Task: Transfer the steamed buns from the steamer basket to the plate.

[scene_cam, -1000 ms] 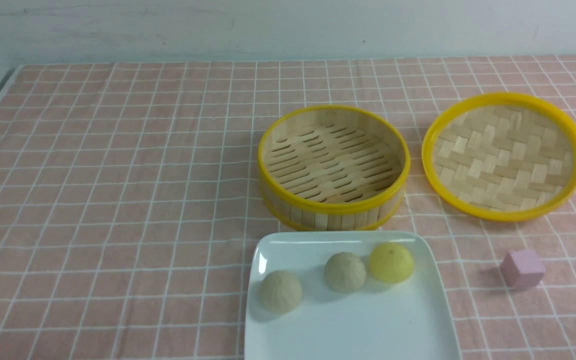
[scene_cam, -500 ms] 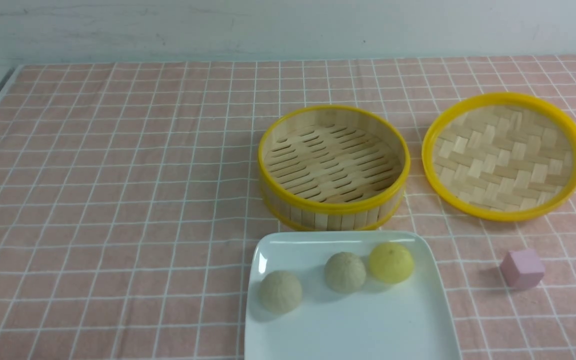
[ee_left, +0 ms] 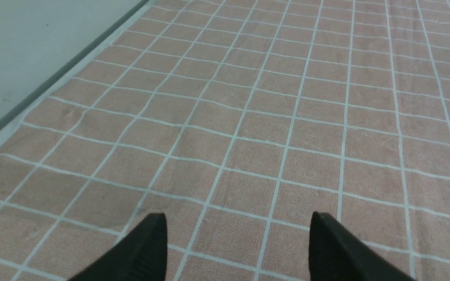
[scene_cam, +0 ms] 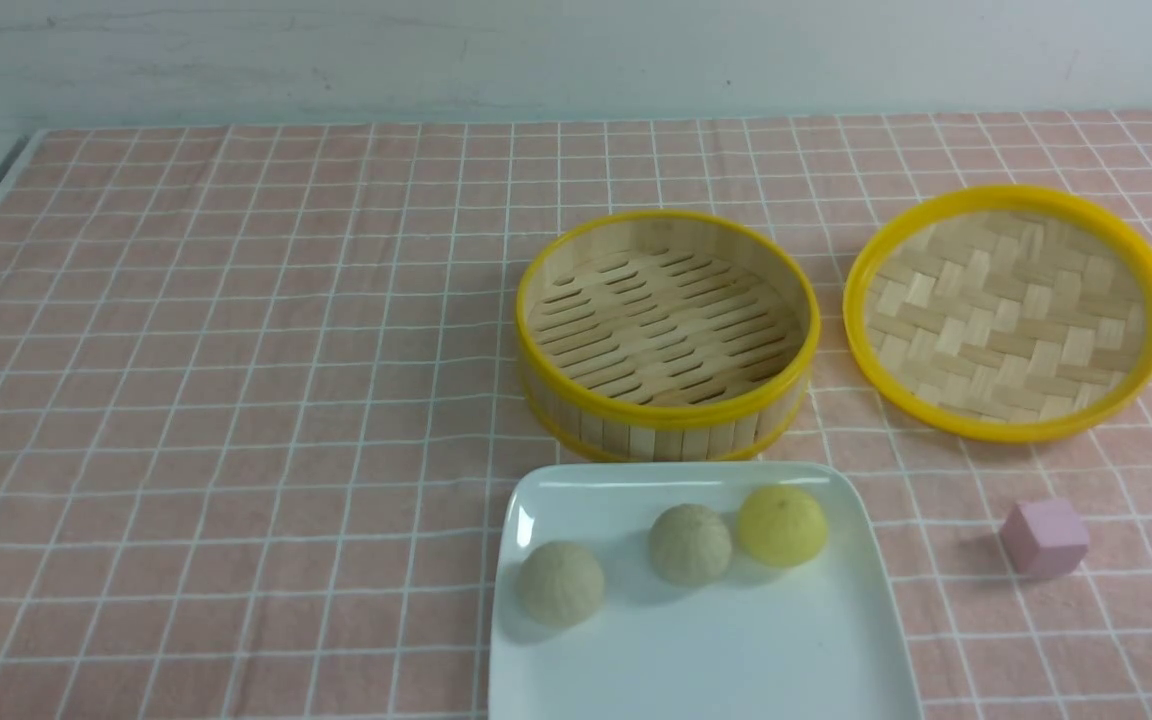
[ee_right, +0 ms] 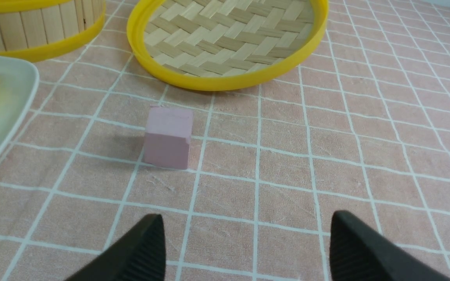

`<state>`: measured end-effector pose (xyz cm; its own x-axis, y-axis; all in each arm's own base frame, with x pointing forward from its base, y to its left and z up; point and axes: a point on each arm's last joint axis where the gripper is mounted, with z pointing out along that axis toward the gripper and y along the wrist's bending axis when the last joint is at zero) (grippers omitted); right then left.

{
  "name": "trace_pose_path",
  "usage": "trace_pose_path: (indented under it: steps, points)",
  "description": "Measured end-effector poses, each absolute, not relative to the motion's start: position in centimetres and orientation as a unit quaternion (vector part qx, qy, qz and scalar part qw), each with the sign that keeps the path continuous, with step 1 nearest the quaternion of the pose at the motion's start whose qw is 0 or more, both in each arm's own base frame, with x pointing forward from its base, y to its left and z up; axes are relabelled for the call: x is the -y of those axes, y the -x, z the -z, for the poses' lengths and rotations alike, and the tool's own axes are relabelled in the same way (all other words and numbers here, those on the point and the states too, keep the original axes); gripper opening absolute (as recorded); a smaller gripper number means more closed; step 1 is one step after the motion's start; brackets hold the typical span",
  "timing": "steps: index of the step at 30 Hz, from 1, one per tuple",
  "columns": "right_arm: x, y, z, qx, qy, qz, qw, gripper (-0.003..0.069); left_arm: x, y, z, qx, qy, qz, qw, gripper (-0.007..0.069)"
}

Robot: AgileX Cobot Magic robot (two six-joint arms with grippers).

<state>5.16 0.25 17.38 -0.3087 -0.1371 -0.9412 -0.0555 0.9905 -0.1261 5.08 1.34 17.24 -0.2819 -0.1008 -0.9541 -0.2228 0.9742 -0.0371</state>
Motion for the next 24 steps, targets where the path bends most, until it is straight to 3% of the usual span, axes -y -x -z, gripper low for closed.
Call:
trace_pose_path:
  steps: [24]
  points:
    - [-0.25, -5.16, -17.38, -0.808, 0.06, 0.035, 0.585, 0.0548, -1.17, -5.11, -17.23, -0.801, 0.087, -0.05, 0.59, 0.0491]
